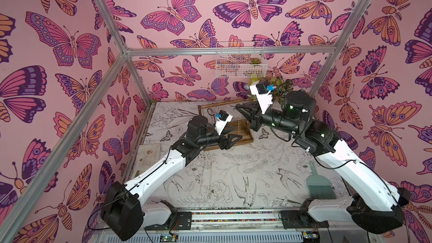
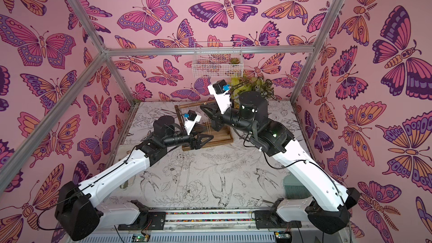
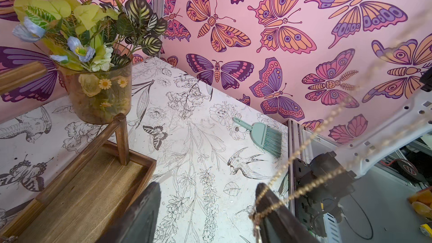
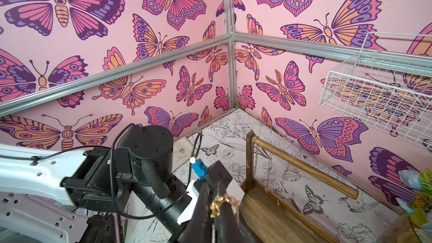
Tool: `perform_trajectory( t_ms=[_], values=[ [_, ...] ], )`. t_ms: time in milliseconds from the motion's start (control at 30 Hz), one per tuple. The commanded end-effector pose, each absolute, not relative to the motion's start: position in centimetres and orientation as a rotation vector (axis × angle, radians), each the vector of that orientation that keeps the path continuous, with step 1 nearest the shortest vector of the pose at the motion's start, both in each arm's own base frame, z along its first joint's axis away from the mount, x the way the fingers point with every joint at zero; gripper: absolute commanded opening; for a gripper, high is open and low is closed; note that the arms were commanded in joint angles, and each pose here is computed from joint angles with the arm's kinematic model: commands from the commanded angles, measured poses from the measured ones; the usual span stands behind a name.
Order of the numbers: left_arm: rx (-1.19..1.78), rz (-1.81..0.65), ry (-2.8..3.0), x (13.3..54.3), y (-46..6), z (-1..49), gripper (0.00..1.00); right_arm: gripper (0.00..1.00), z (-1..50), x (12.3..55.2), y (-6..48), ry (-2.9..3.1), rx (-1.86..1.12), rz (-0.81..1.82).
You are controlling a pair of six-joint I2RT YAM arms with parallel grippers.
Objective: Take the necklace off the jewelry display stand
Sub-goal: Place the necklace at the center of the board.
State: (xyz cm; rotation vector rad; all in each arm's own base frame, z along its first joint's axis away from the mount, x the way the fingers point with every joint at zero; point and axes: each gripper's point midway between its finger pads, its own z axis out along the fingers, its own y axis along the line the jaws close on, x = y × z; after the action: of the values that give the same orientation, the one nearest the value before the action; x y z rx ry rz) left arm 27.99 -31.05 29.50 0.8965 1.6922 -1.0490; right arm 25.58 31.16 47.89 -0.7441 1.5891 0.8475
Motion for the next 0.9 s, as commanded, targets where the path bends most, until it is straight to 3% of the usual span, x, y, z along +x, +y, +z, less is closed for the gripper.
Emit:
perform_trajectory(
  t_ms=[0,333,867],
  values=[
    [0.940,-1.065,1.634,27.38,-31.80,30.72,0.66,0.00,49.40,24.68,30.52,1.565,-0.724,0.859],
    [0.930,-1.055,1.640,26.90,-32.01,30.60,0.37,0.00,49.79,24.29,30.12,1.556,-0.717,0.860],
    [0.918,-1.046,1.653,26.79,-32.29,30.41,0.13,0.00,49.44,24.33,29.96,1.563,-0.719,0.845]
  ],
)
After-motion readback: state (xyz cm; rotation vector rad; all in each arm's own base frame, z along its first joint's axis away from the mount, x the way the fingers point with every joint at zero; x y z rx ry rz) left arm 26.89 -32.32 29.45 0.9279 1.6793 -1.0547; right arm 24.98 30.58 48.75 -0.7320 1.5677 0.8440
